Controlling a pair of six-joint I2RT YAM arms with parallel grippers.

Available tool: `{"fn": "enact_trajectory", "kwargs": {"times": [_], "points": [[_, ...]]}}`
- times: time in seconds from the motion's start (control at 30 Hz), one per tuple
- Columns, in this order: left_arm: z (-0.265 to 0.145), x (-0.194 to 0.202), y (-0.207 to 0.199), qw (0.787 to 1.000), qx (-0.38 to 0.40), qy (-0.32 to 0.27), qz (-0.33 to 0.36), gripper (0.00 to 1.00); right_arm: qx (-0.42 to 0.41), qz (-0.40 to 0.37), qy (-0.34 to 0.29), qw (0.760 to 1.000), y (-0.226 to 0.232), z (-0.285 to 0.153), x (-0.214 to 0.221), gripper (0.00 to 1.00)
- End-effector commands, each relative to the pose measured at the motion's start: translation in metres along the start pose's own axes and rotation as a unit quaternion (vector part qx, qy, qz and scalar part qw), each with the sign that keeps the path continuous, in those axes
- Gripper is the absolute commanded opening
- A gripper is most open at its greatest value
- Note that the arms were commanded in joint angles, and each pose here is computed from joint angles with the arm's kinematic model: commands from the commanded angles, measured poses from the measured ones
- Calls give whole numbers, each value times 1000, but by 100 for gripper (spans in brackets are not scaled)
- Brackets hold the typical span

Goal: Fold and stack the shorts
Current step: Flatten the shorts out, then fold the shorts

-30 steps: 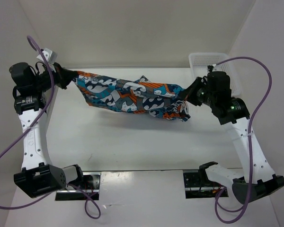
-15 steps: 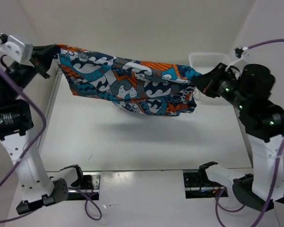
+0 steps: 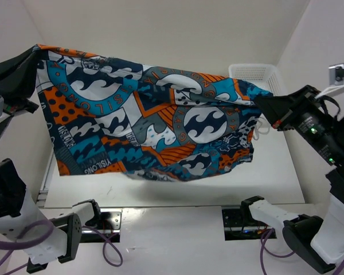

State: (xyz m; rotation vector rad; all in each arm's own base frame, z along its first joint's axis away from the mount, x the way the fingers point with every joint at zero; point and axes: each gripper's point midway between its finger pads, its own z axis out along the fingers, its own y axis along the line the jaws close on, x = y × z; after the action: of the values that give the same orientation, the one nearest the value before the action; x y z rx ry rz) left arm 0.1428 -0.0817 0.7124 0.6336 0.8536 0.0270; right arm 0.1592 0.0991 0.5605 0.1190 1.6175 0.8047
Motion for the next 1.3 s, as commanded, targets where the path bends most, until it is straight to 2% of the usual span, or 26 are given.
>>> {"fn": "enact_trajectory", "kwargs": {"times": [0.0,0.07,0.1,0.13,0.2,0.23,0.27,0.33,0.4,0.47,0.53,0.57,0.6,0.63,0.77,0.87,0.93,0.97,1.1,1.17,1.2,1.23,1.27], "points": [[14,82,29,995,-37,80,-55,0,74,8,52,996,-40,28,31,0],[15,112,27,991,-31,104,-80,0,87,12,46,995,-49,40,33,0],[16,123,21,990,-19,109,-92,0,101,15,68,992,-62,53,49,0],[16,162,18,983,-17,139,-121,0,106,14,63,992,-67,62,50,0],[13,193,12,976,-15,162,-146,0,130,18,100,986,-90,88,76,0],[12,211,9,972,-14,175,-158,0,132,17,95,987,-95,101,77,0],[6,249,1,961,-12,204,-186,0,145,20,114,983,-107,113,93,0],[3,281,-5,956,-6,215,-199,0,159,22,135,978,-124,138,110,0],[-6,341,-18,937,-3,256,-239,0,177,19,157,971,-147,171,132,0],[-13,387,-27,920,0,286,-268,0,180,20,162,970,-162,197,147,0],[-17,417,-32,908,-3,307,-285,0,193,26,200,960,-185,228,179,0],[-20,445,-34,895,-7,328,-301,0,197,27,206,958,-192,240,186,0],[-22,459,-37,889,-6,338,-310,0,193,29,212,957,-197,253,194,0],[-22,470,-37,884,-6,345,-316,0,212,29,244,946,-218,270,219,0],[-23,530,-43,863,-3,372,-343,0,210,36,262,941,-243,324,234,0],[-22,551,-45,856,2,378,-352,0,207,38,282,936,-253,354,247,0],[-23,555,-48,853,8,379,-359,0,191,46,285,938,-248,364,239,0],[-23,555,-48,853,8,379,-359,0,193,49,296,934,-254,368,249,0],[-28,540,-60,852,25,371,-367,0,187,60,304,932,-249,362,252,0],[-31,521,-64,862,30,357,-358,0,184,70,314,929,-249,353,264,0],[-45,526,-79,854,30,367,-368,0,177,68,304,934,-241,345,254,0],[-43,504,-82,869,35,348,-351,0,188,72,319,926,-249,333,269,0],[-50,499,-89,870,35,347,-350,0,188,72,320,926,-249,328,271,0]]}}
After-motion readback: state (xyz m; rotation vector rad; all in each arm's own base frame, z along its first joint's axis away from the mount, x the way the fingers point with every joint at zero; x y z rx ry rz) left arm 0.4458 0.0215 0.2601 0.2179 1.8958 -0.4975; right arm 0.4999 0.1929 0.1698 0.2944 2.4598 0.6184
